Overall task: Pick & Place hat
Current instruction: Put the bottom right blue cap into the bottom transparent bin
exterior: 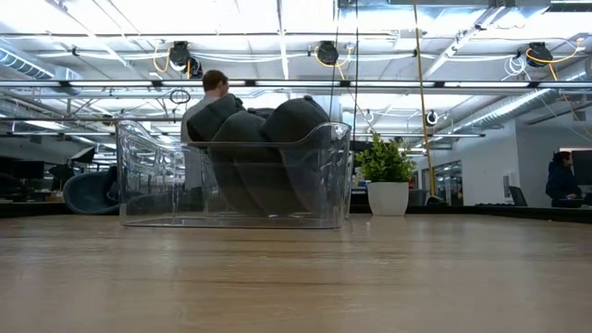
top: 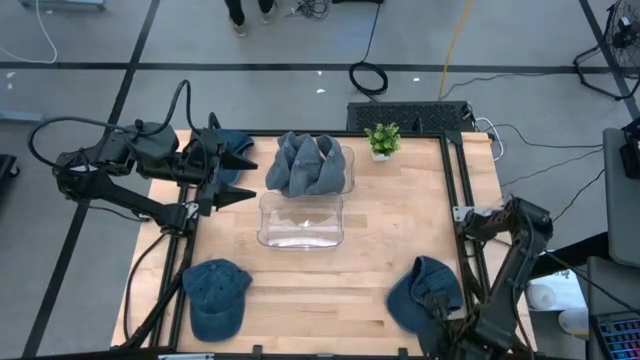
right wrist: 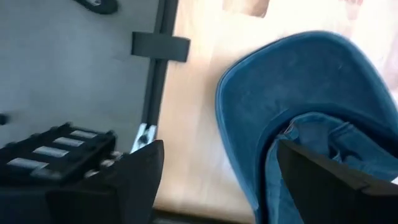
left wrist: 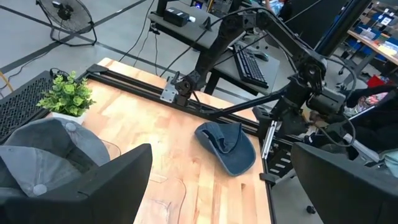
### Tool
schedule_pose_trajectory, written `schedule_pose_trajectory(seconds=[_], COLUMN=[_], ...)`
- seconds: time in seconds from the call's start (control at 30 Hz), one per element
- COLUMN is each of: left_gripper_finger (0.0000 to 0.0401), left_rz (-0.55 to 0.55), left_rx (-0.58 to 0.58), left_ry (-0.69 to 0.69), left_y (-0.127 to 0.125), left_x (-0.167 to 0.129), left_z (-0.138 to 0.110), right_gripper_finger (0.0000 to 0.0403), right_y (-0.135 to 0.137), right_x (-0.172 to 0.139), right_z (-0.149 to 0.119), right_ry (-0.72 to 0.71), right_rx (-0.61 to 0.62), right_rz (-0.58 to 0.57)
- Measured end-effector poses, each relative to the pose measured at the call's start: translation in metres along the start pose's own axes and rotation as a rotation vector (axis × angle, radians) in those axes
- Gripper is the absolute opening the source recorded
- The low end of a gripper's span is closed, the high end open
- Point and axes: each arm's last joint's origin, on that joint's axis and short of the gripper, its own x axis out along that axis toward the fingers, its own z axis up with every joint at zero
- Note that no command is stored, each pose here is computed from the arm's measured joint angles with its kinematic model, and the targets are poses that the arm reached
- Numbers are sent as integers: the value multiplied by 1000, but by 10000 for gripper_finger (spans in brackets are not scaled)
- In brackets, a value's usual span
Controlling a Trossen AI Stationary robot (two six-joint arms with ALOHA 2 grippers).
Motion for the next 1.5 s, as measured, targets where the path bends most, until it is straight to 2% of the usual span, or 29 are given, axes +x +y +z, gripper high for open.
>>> schedule_pose_trajectory(seconds=[0.13,0.37,0.57,0.8,1.0,1.17,1.43,1.5], left_gripper_finger=[392,392,392,392,392,392,392,392], left_rz=[0,0,0,-8,-8,-9,-9,-9], left_rx=[0,0,-6,-19,-51,-61,-57,-57], left_ry=[0,0,-1,3,2,3,3,3], left_y=[0,0,0,0,0,0,0,0], left_x=[0,0,0,0,0,0,0,0], left_z=[0,0,0,0,0,0,0,0], right_gripper_finger=[314,317,316,315,303,231,23,13], right_y=[8,15,6,-7,-12,-11,-12,-14], right_x=[14,45,70,101,106,106,104,101], right_z=[-1,-4,-13,-25,-29,-29,-30,-31], right_ry=[-31,40,104,136,163,168,177,186], right_rx=[-43,-91,-103,-132,-212,-244,-299,-293], right_rz=[-78,-148,-221,-257,-271,-267,-271,-278])
